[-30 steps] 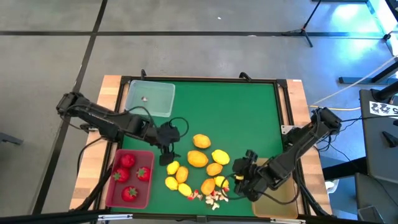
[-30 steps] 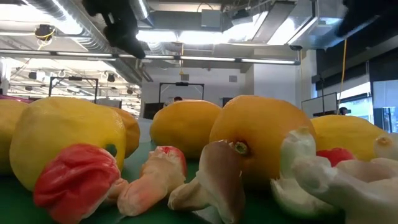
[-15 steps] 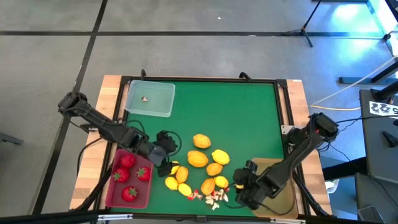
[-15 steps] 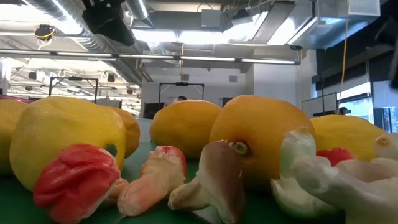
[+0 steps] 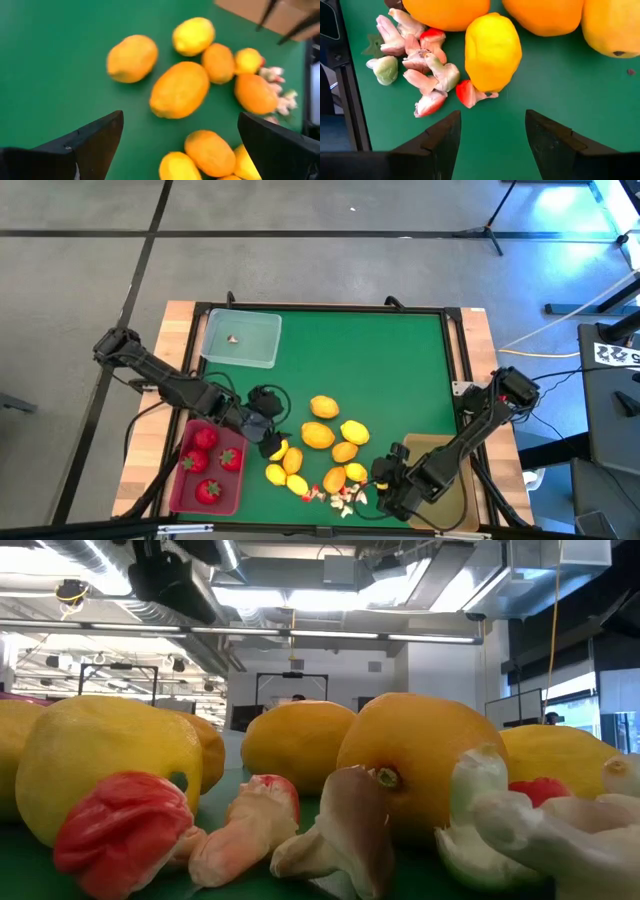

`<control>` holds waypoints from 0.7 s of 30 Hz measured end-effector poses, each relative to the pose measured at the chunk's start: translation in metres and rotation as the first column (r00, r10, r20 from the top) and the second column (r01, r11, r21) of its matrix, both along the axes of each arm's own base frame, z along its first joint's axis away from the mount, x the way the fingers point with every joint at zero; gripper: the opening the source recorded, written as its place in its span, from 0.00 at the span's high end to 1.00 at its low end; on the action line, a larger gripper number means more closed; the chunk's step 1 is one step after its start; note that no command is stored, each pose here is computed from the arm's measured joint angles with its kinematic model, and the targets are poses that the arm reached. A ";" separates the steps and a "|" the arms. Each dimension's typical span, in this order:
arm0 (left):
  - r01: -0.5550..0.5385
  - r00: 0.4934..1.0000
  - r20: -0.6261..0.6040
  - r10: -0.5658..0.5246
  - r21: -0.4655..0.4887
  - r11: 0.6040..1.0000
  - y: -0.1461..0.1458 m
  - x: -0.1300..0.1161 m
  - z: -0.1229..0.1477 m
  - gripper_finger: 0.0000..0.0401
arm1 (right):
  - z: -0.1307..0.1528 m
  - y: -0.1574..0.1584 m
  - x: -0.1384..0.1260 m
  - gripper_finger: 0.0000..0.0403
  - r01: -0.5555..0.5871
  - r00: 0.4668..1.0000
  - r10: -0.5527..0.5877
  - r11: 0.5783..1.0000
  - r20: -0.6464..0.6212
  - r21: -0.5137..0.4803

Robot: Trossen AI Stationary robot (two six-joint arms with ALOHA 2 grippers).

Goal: Sort produce into baskets
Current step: Put the yellow lemon into the orange bin

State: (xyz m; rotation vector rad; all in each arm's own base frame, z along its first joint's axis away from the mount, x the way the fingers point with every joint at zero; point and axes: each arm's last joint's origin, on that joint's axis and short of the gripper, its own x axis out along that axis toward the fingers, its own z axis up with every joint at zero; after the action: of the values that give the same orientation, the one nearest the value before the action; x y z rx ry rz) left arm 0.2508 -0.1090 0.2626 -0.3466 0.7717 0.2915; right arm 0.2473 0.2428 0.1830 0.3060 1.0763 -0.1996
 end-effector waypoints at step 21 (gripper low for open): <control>0.466 0.883 0.110 -0.456 -0.112 0.877 -0.046 0.049 -0.035 0.04 | 0.000 0.003 -0.004 0.45 -0.038 0.999 0.038 0.999 -0.004 -0.026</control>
State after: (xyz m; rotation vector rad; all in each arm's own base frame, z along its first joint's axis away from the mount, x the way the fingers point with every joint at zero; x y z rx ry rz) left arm 0.2997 -0.1546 0.2271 -0.2887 0.7722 -0.2273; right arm 0.2434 0.2453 0.1828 0.2621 1.0809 -0.1802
